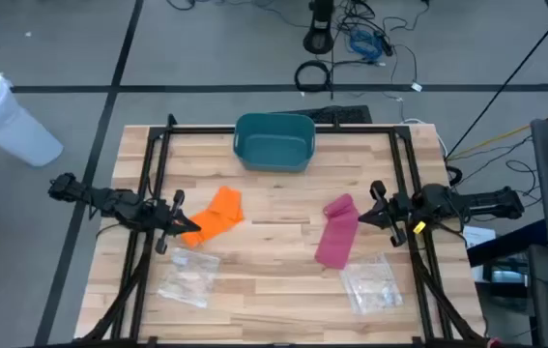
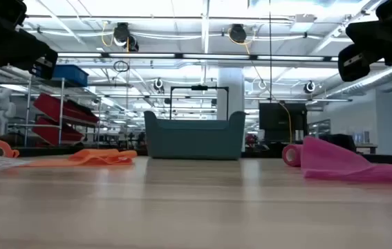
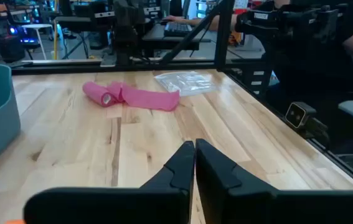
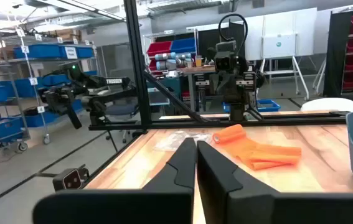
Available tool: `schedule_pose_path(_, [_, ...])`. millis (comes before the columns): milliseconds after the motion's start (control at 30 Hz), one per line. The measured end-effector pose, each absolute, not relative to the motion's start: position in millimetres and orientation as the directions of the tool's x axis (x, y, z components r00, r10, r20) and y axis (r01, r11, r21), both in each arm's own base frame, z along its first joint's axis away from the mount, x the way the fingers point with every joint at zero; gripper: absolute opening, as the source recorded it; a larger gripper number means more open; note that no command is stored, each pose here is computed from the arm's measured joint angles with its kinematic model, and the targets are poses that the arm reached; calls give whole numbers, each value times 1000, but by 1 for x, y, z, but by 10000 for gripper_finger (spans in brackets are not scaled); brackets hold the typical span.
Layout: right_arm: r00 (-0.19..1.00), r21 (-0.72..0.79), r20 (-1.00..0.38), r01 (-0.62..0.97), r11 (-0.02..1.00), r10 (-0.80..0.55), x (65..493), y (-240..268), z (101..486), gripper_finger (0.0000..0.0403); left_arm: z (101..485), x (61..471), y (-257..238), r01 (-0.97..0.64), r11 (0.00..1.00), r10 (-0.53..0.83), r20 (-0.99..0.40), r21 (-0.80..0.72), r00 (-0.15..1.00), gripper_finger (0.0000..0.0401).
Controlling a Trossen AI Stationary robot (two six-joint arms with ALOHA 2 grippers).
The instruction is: Roll bandage
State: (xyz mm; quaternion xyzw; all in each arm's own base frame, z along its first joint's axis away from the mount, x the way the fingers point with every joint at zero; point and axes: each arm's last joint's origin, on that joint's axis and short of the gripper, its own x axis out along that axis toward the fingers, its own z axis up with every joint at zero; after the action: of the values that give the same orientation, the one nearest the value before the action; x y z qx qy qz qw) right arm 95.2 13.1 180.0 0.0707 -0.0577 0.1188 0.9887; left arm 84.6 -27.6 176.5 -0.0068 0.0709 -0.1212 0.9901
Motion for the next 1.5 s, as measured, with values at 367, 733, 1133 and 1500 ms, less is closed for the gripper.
schedule_pose_path(367, [965, 126, 131, -243, 962, 227, 95, 13, 180, 0, 176, 85, -28, 239, 971, -241, -139, -31, 961, 20])
schedule_pose_path(733, [965, 126, 131, -243, 962, 227, 95, 13, 180, 0, 177, 85, -28, 239, 971, -241, -139, -31, 961, 20])
schedule_pose_path(1133, [965, 126, 131, -243, 962, 227, 95, 13, 180, 0, 176, 85, -28, 239, 971, -241, -139, -31, 961, 20])
schedule_pose_path(1500, [965, 126, 131, -243, 962, 227, 95, 13, 180, 0, 178, 85, -27, 205, 978, -206, -126, -26, 970, 20])
